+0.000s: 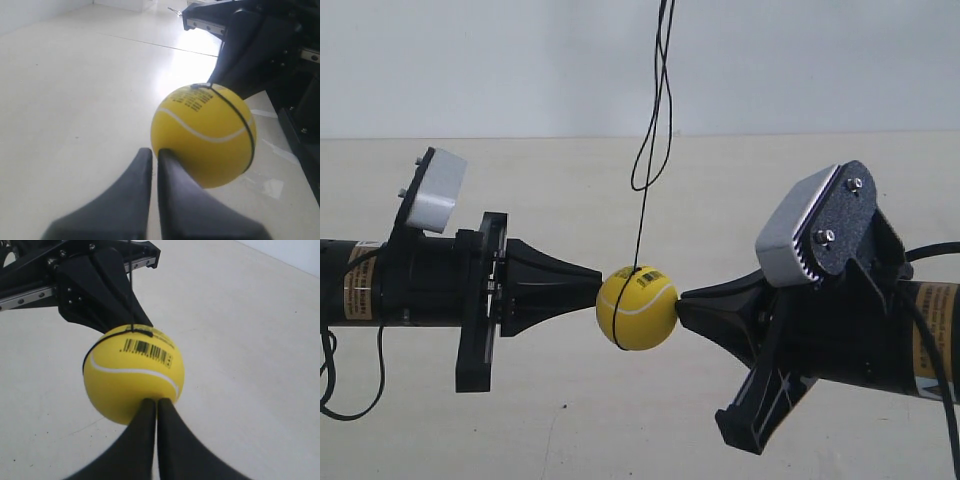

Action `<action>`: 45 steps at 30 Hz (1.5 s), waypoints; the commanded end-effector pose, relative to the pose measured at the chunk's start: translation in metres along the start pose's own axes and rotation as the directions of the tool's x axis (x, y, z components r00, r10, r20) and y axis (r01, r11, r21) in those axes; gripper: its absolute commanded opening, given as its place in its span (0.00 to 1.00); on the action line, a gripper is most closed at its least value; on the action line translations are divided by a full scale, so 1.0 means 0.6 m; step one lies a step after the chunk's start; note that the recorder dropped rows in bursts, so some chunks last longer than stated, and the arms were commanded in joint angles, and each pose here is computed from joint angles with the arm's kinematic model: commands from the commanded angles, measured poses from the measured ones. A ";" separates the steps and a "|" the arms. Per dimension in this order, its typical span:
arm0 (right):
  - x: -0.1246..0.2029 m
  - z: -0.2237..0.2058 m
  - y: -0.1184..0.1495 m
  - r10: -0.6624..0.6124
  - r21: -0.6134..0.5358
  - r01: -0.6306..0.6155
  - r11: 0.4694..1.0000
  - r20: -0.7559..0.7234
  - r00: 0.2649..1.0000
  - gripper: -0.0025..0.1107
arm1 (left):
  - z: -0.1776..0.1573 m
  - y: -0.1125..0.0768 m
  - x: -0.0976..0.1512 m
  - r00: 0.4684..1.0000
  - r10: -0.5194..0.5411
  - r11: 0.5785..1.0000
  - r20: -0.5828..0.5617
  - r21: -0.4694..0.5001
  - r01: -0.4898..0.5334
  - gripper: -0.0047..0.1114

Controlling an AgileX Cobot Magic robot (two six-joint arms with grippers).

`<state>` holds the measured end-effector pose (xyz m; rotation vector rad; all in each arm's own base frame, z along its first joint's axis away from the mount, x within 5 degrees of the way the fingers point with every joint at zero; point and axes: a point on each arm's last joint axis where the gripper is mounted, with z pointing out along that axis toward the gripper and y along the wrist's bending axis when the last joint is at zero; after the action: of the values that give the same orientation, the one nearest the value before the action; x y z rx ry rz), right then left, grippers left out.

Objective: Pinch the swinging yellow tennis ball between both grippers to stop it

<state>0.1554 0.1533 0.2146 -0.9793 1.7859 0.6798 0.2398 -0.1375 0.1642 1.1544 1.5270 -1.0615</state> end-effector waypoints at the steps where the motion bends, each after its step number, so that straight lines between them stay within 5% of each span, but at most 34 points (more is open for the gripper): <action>1: -0.001 -0.001 0.001 -0.005 -0.002 0.005 1.000 0.005 1.000 0.02 | 0.001 -0.001 -0.002 1.000 -0.001 1.000 0.017 0.006 0.001 0.08; 14: 0.007 -0.002 -0.018 0.000 0.113 0.010 0.994 -0.088 0.996 0.02 | 0.001 0.006 0.000 1.000 -0.012 0.999 0.007 -0.035 0.012 0.08; 45: -0.008 -0.001 -0.012 -0.029 0.075 0.029 0.997 0.007 1.000 0.02 | 0.006 0.014 0.009 0.998 -0.034 0.998 0.046 -0.056 0.037 0.08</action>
<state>0.1622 0.1500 0.2157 -0.9512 1.7930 0.5890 0.2468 -0.1375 0.1570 1.0785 1.5466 -1.0534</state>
